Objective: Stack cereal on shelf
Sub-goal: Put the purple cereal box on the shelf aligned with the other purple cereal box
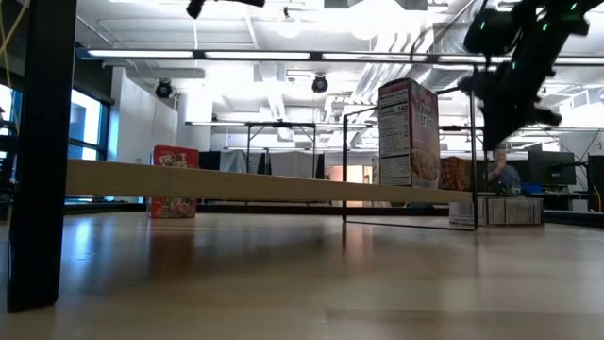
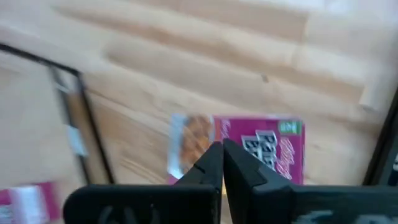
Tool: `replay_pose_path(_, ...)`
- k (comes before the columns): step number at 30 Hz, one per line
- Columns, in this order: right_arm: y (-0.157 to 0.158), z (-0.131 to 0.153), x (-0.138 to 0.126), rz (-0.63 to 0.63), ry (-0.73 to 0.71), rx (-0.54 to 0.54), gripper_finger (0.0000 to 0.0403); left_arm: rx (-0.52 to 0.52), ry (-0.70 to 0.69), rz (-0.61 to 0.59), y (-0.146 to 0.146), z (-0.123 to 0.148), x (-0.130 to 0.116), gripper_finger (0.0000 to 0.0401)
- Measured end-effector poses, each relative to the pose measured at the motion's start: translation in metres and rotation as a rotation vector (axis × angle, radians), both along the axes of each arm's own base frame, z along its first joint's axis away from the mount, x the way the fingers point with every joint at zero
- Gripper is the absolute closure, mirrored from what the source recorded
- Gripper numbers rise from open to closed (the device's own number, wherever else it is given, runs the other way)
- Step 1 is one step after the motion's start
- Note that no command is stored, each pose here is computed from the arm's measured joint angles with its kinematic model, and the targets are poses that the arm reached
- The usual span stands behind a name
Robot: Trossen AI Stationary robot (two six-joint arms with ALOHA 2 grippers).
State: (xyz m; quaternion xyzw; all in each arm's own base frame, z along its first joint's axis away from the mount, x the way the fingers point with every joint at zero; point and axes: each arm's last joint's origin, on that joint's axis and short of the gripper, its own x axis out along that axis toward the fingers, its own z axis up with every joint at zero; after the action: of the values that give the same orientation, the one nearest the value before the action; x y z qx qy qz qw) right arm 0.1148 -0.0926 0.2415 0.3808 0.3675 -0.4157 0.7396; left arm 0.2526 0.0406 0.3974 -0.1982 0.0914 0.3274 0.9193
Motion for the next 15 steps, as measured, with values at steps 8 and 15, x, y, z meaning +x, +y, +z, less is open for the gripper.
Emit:
replay_pose_path(8,0.014,-0.001,-0.004,0.099,-0.041,0.211,0.0403,-0.036,0.024,-0.063,-0.004,-0.014,0.022,0.0401)
replay_pose_path(15,0.033,-0.058,-0.017,0.076,0.176,0.39,0.0403,-0.043,0.023,-0.07,-0.006,-0.015,0.024,0.0401)
